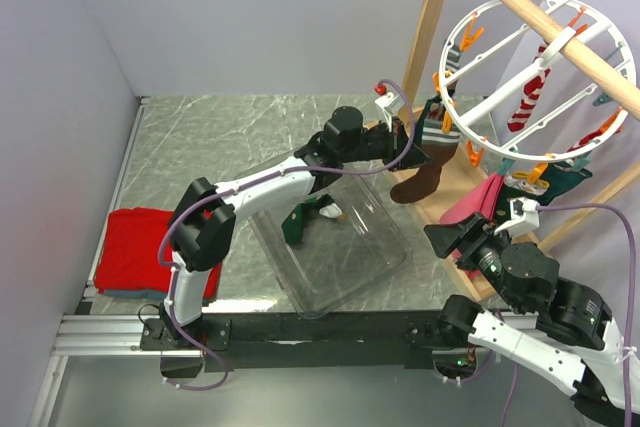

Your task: Remove the socks clipped to the hanger

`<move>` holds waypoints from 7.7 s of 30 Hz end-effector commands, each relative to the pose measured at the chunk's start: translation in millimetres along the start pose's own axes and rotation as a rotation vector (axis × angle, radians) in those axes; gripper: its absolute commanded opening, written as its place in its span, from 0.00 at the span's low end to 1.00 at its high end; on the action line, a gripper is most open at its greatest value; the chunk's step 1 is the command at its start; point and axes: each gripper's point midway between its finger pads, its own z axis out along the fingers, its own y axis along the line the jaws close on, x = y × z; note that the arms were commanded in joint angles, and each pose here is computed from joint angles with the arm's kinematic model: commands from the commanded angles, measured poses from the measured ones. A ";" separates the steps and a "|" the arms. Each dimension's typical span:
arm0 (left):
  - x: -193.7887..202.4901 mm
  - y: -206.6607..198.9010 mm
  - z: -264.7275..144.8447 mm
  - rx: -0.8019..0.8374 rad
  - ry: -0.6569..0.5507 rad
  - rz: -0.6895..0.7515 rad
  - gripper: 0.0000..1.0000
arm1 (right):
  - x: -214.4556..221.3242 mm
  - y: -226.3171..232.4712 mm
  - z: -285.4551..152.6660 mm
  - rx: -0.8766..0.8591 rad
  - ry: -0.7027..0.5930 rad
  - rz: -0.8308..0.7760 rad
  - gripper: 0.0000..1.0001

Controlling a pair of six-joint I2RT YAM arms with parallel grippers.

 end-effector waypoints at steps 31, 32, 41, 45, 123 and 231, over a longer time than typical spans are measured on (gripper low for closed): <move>-33.2 -145.4 -52.1 0.193 -0.017 -0.029 0.57 | -4.7 10.2 31.7 -0.039 -0.136 -0.038 0.00; -44.2 -148.7 -52.4 0.183 -0.039 -0.005 0.62 | -3.4 9.1 30.1 -0.043 -0.130 -0.041 0.00; -92.5 -136.8 -39.2 0.049 -0.142 0.139 0.85 | 5.1 19.8 21.0 -0.129 -0.071 -0.054 0.00; -95.8 -130.6 -30.4 0.044 -0.162 0.155 0.84 | 5.1 22.5 16.6 -0.154 -0.062 -0.051 0.00; -30.1 -138.0 -169.3 -0.138 -0.143 0.099 0.70 | 66.1 85.7 50.8 -0.338 0.224 -0.314 0.00; -0.1 -183.1 -61.1 0.260 0.087 -0.137 0.05 | -10.7 64.6 18.4 -0.273 -0.091 -0.112 0.64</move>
